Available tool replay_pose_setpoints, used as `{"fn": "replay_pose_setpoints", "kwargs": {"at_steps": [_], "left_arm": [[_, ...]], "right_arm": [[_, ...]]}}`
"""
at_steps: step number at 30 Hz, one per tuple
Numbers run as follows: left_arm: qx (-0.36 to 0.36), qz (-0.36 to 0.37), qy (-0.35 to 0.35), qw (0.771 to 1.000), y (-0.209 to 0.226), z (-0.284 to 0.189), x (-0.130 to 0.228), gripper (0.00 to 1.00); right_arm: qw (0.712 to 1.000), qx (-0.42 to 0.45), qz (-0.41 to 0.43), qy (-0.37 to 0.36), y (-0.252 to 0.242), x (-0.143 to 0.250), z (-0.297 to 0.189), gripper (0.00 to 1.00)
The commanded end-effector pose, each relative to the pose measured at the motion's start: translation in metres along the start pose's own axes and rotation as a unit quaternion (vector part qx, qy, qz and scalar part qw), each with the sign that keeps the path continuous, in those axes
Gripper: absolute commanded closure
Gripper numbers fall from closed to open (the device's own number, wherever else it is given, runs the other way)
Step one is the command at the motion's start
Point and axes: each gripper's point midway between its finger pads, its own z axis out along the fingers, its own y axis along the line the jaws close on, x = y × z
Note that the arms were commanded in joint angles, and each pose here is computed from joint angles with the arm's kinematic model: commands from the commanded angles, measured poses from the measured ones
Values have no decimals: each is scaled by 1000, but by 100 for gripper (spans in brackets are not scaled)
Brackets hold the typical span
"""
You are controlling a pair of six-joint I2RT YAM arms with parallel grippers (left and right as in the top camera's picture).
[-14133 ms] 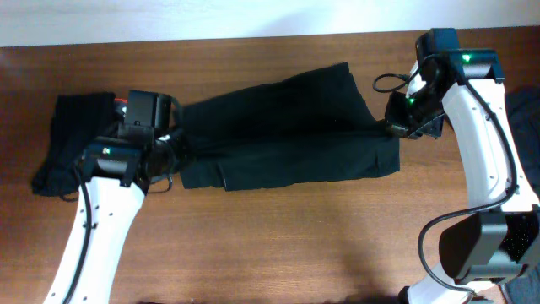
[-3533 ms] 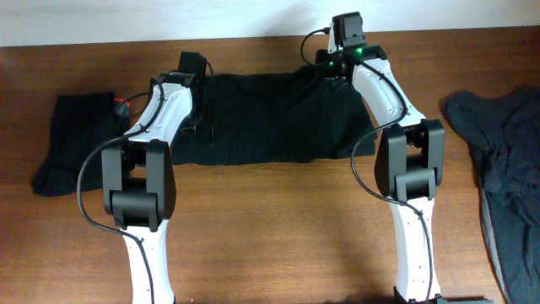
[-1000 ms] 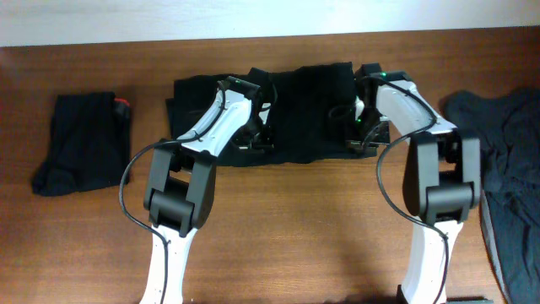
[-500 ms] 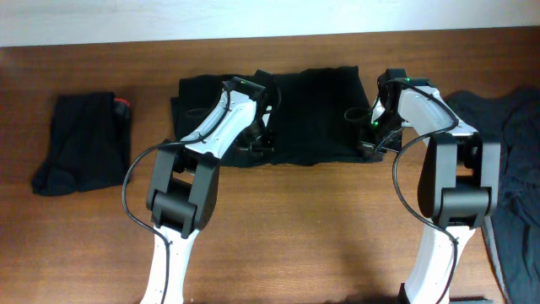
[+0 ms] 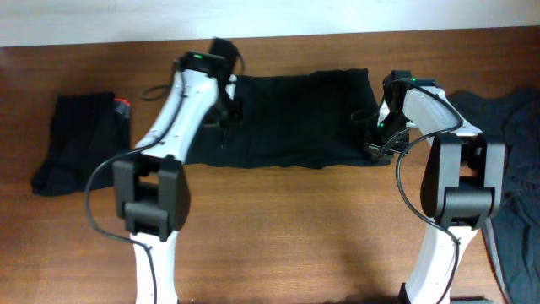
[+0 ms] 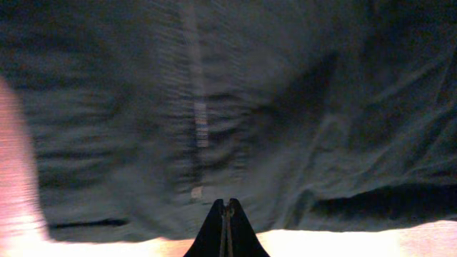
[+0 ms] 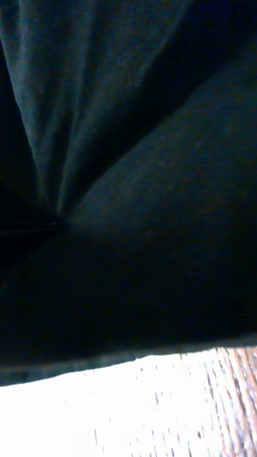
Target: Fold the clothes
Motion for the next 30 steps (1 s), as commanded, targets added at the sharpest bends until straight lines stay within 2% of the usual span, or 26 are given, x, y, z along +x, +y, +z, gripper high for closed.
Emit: {"fn": "replay_pose_setpoints", "kwargs": {"at_steps": [1, 5, 9, 13, 23, 30], "left_arm": [[22, 7, 9, 1000, 1, -1, 3, 100], [10, 9, 25, 1000, 8, 13, 7, 100], [-3, 4, 27, 1000, 17, 22, 5, 100], [-4, -1, 27, 1000, 22, 28, 4, 100], [-8, -3, 46, 999, 28, 69, 22, 100], [-44, -2, 64, 997, 44, 86, 38, 100]], "right_arm": [[996, 74, 22, 34, -40, 10, 25, 96], [999, 40, 19, 10, -23, 0, -14, 96], [999, -30, -35, -24, 8, -4, -64, 96], [993, -79, -74, -45, 35, 3, -89, 96], [987, -82, -140, -16, 84, 31, -59, 96], [983, -70, -170, -7, 96, 46, -22, 96]]}}
